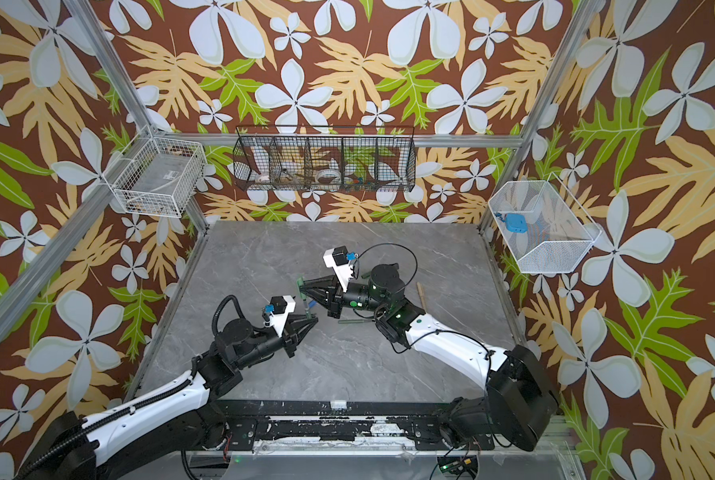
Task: Insert the pens into the pen caps
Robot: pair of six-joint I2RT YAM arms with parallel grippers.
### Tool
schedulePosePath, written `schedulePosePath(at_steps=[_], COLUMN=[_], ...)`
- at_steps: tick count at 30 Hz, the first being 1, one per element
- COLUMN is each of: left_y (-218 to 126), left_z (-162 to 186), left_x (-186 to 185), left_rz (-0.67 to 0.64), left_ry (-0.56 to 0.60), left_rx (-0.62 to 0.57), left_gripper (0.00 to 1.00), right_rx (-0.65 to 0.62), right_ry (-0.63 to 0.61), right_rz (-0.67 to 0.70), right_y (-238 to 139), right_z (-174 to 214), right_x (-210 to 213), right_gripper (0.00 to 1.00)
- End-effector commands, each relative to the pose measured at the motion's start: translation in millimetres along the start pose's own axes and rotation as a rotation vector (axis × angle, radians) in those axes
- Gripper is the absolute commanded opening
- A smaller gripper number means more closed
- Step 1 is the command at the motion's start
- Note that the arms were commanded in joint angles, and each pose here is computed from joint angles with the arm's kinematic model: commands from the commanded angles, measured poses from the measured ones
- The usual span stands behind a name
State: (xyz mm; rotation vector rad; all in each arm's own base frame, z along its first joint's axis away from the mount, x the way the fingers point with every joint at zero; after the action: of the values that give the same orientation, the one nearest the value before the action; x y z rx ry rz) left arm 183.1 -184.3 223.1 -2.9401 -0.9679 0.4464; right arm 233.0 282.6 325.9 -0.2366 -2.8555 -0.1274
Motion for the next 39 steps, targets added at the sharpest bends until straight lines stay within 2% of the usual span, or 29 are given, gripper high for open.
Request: schedulePosePath(at_steps=[1,19,39], left_y=[-0.3,-2.5,-0.3], left_z=[-4.2,-5.2,-4.0], left_x=[-1.1,-0.9,0.7], left_rz=[0.005,-0.001,-0.013], left_ry=[0.003,0.001,-0.002], left_rx=[-0.028,-0.044,-0.034], left_gripper=[0.0,0.0,0.0], right_rx=[-0.007,0.048,0.046], right_ry=[-0.012,-0.033,-0.094], right_rz=[-0.006,0.04,0.054], right_y=[-0.5,-2.5,-9.3], right_z=[-0.9,11.6,0.6], right_x=[1.8,-0.9,12.6], right_gripper=[0.08,0.08,0.18])
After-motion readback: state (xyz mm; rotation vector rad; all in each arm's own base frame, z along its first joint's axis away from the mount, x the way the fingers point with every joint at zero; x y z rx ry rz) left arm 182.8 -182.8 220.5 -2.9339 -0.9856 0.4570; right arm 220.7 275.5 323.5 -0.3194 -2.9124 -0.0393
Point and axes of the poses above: each gripper's point midway between its finger pads, its own y axis out along the fingers, its own x axis along the line the jaws close on, z = x × y, the point moved 8 cm from there along -y, back along the fingers, and after that the axes turned 4 degrees about -y, right-handed, at the moved point
